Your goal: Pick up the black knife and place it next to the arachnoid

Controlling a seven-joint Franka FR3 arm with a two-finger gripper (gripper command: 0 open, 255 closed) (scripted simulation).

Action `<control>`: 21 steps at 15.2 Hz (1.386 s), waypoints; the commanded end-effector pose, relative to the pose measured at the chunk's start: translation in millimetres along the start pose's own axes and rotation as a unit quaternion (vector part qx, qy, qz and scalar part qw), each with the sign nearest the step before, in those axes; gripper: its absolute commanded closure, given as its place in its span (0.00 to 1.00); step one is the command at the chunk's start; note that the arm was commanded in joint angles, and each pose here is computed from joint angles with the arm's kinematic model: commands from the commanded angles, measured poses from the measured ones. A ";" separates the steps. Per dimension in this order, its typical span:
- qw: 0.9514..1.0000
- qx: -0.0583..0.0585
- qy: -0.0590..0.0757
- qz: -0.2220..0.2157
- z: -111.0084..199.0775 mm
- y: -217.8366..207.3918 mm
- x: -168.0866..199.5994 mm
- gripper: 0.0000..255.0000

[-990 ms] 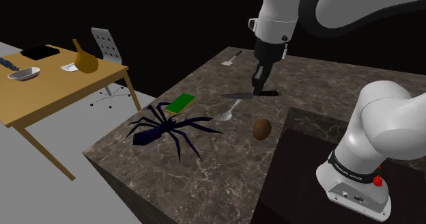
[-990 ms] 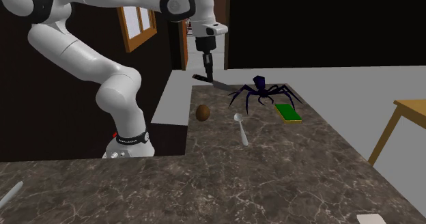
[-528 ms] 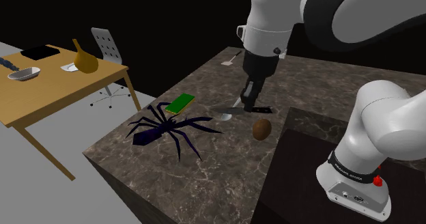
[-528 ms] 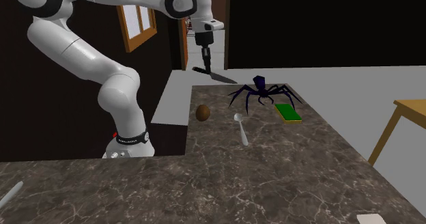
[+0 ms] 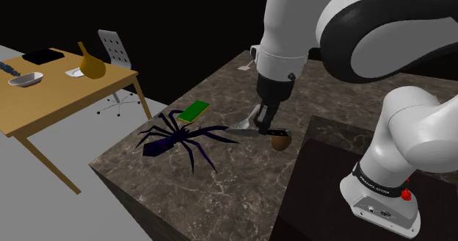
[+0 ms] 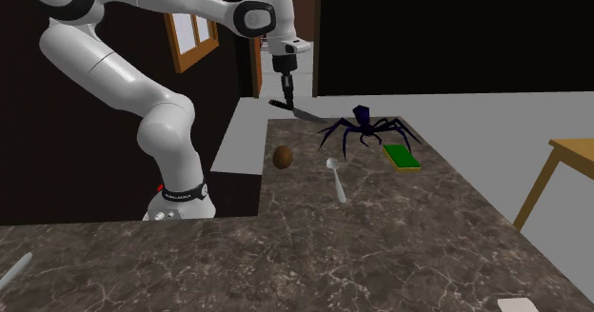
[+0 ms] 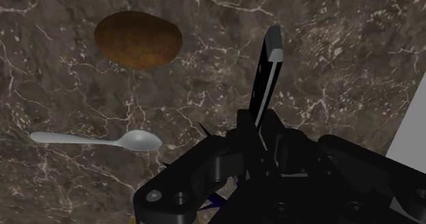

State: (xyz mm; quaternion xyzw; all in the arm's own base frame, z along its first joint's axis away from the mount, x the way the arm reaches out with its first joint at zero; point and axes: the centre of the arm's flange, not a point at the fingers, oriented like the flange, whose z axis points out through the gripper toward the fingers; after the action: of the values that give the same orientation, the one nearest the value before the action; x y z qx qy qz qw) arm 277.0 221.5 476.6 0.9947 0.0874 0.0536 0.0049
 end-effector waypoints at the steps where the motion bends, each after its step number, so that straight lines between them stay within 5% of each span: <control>1: 1.000 0.000 0.000 0.000 10.0 -0.8 -2.1 1.00; 21: 1.000 0.000 0.000 0.000 115.0 -2.8 -13.3 1.00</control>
State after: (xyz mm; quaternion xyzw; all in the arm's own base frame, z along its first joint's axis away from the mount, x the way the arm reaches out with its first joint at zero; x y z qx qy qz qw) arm 275.8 221.9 366.4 0.9947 0.0873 0.0534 0.0050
